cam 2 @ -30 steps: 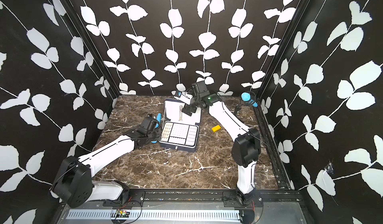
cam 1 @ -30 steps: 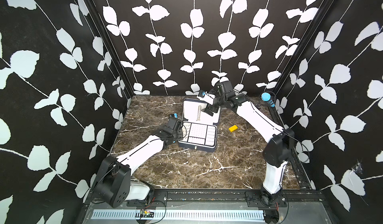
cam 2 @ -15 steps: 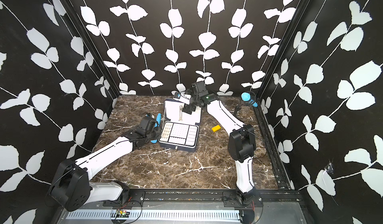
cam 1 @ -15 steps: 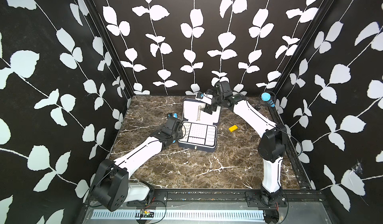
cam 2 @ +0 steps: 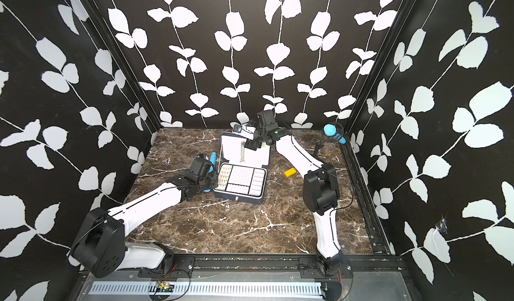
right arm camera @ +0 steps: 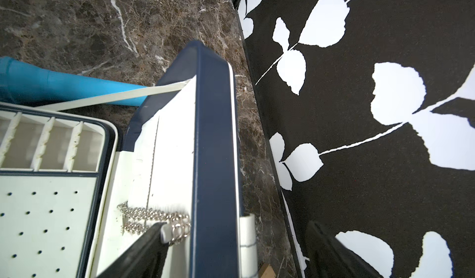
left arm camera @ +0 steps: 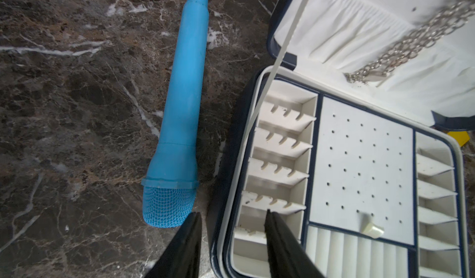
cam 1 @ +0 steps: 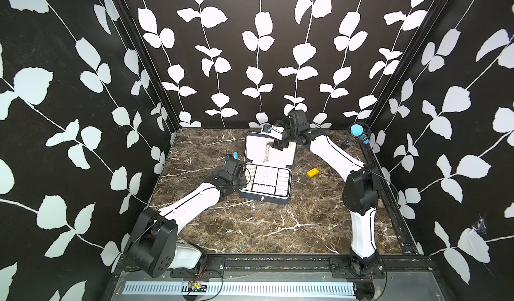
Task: Put jewelry chain into jewelry box
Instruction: Close the fastener on the jewelry box.
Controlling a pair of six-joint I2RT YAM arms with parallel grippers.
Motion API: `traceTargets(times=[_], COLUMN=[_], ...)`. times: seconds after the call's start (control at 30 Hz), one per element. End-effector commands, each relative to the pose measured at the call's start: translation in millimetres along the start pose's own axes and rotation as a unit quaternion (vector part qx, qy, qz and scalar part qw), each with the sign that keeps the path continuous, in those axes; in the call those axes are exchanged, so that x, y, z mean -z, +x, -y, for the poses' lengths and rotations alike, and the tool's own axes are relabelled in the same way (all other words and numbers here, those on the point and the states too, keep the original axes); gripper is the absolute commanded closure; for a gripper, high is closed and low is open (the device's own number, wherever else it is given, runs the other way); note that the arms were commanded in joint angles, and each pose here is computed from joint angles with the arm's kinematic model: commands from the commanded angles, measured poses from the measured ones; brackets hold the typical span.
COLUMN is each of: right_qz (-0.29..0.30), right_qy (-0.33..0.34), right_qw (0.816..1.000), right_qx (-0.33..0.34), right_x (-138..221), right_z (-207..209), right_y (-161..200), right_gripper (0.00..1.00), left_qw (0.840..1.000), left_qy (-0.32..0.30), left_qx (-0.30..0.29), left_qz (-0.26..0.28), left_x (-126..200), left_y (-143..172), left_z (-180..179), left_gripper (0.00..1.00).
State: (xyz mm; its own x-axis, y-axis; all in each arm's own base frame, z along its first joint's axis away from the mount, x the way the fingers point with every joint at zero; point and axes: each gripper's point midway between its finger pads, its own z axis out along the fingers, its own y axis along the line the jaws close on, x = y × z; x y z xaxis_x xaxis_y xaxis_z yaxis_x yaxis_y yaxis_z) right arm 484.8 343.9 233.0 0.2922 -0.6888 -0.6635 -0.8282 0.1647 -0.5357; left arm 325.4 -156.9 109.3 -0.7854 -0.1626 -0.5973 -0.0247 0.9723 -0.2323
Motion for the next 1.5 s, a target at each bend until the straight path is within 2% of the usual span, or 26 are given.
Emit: traceTargets(times=[0.0,0.33,1.1,1.4,1.47], right_qz=[0.003,-0.011,-0.031,-0.039,-0.03], right_qy=[-0.005,0.007,0.015,0.013,0.006], right_qw=[1.0,1.0,0.999,0.999,1.0], right_qx=[-0.005,-0.001,0.006,0.005,-0.004], right_x=[-6,-6,-2,-2,1], right_z=[-1,-1,-3,-6,-8], right_y=[1,8,17,22,18], right_gripper=[0.2,0.23,0.32,0.32,0.27], left_qw=[1.0,0.999,0.997,0.997,0.997], left_qy=[-0.003,-0.025,-0.037,-0.037,-0.036], left_qx=[0.008,0.019,0.024,0.023,0.023], left_qz=[-0.008,-0.036,-0.06,-0.064,-0.062], left_x=[-5,-21,-25,-26,-26], left_y=[7,32,52,55,54], left_z=[-5,-18,-28,-29,-29], left_gripper=[0.57,0.58,0.59,0.59,0.6])
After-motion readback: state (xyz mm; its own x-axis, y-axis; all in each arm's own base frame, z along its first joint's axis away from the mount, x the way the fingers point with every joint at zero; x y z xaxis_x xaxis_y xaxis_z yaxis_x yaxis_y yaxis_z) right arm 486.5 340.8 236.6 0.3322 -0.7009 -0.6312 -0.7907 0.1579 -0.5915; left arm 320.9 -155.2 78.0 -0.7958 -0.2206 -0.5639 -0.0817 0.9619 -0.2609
